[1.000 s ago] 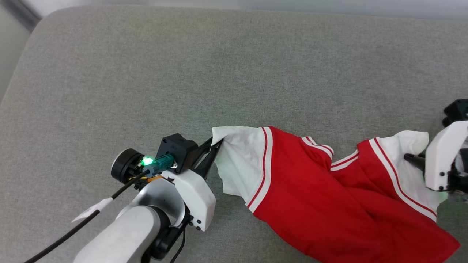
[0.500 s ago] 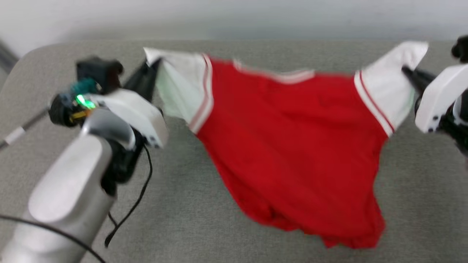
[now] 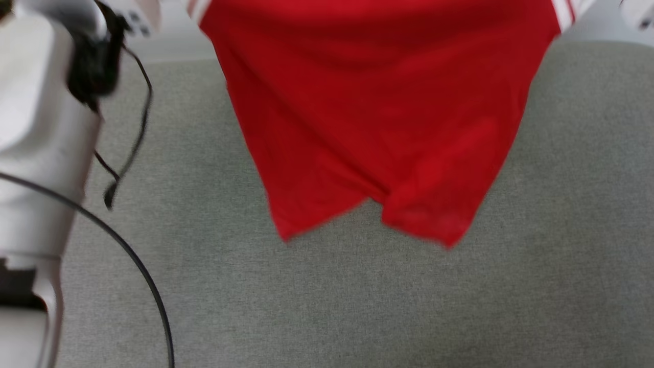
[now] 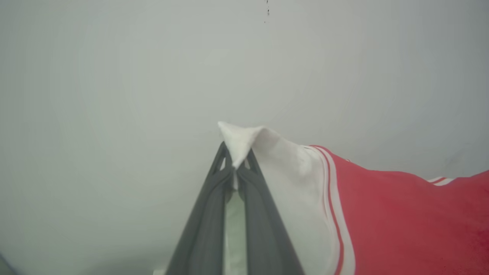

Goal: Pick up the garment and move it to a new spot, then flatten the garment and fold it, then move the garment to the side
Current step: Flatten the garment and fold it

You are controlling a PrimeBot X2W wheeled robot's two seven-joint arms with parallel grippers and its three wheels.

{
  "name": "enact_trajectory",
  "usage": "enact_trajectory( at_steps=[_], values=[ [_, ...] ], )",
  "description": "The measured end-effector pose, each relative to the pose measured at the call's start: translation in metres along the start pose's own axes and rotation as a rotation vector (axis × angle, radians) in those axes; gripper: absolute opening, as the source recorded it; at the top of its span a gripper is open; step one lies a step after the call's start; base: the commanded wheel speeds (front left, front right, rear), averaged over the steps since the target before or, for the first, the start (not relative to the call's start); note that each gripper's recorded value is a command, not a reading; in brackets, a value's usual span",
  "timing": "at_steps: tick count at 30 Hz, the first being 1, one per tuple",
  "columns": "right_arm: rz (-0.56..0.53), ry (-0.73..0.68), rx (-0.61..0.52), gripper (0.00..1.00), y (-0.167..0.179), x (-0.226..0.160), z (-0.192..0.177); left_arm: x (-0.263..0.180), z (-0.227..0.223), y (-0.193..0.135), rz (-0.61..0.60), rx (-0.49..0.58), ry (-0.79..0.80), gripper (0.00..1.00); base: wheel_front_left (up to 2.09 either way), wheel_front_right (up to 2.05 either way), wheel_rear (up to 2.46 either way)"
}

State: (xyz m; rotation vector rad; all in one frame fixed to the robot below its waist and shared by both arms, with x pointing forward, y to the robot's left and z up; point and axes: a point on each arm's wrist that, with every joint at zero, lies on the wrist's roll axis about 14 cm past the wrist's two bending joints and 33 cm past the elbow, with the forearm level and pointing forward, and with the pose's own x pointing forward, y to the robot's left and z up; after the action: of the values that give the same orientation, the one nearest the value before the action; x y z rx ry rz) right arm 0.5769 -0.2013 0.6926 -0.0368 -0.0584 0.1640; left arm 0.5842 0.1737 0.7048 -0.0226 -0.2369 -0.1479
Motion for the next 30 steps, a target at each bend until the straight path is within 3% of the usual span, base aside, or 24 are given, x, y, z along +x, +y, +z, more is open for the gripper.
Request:
enact_trajectory(
  at_steps=[7, 15, 19, 30],
  values=[
    [-0.018, -0.18, -0.04, 0.0, -0.007, 0.03, 0.059, 0.044, 0.052, 0.022, 0.05, 0.047, -0.173, 0.0, 0.0, 0.0, 0.0],
    [-0.031, -0.293, -0.069, 0.0, -0.014, 0.068, 0.091, 0.084, 0.076, 0.046, 0.102, 0.049, -0.279, 0.0, 0.0, 0.0, 0.0],
    [-0.019, -0.272, -0.067, 0.0, -0.01, 0.095, 0.072, 0.104, 0.054, 0.052, 0.106, 0.041, -0.272, 0.0, 0.0, 0.0, 0.0],
    [0.038, -0.069, -0.031, 0.0, 0.012, 0.148, -0.048, 0.126, -0.085, 0.053, 0.094, -0.002, -0.068, 0.0, 0.0, 0.0, 0.0]
  ],
)
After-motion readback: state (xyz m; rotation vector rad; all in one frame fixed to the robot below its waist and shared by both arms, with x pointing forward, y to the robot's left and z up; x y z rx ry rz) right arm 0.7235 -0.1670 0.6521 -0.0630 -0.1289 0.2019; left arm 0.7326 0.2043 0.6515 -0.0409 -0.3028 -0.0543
